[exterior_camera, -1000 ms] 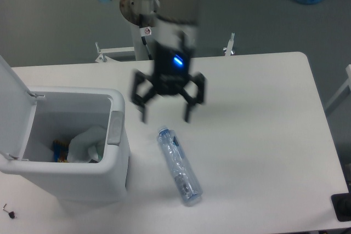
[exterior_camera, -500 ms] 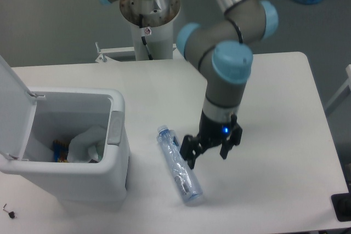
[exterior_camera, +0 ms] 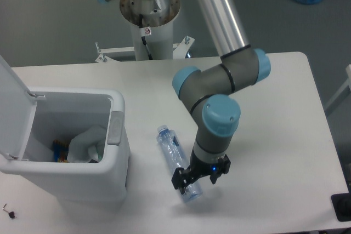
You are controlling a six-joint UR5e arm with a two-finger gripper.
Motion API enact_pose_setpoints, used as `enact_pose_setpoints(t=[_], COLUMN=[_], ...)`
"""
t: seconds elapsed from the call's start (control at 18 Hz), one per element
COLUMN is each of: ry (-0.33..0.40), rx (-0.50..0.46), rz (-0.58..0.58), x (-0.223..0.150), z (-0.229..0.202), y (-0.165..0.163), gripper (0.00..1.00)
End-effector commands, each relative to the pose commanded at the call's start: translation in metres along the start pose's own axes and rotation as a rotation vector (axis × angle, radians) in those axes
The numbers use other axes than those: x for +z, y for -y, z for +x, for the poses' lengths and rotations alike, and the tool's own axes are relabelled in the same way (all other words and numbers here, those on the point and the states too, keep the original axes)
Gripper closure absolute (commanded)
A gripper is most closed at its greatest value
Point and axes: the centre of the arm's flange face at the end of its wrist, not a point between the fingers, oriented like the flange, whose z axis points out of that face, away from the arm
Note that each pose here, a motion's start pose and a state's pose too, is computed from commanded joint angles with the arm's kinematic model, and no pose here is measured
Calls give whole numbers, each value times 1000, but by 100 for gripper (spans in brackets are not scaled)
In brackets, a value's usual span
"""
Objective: Place the trash in the trash can
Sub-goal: 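Move the open gripper down over the clear plastic water bottle, then close the gripper around the bottle's middle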
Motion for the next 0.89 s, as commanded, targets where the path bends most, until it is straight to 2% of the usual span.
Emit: enact_pose_setpoints(t=[0.78,0.89], ry=[54,63], rx=[13,13], rz=[-44,-45], x=[30,30], z=[6,5], y=[-5,-5], gripper=[0,4])
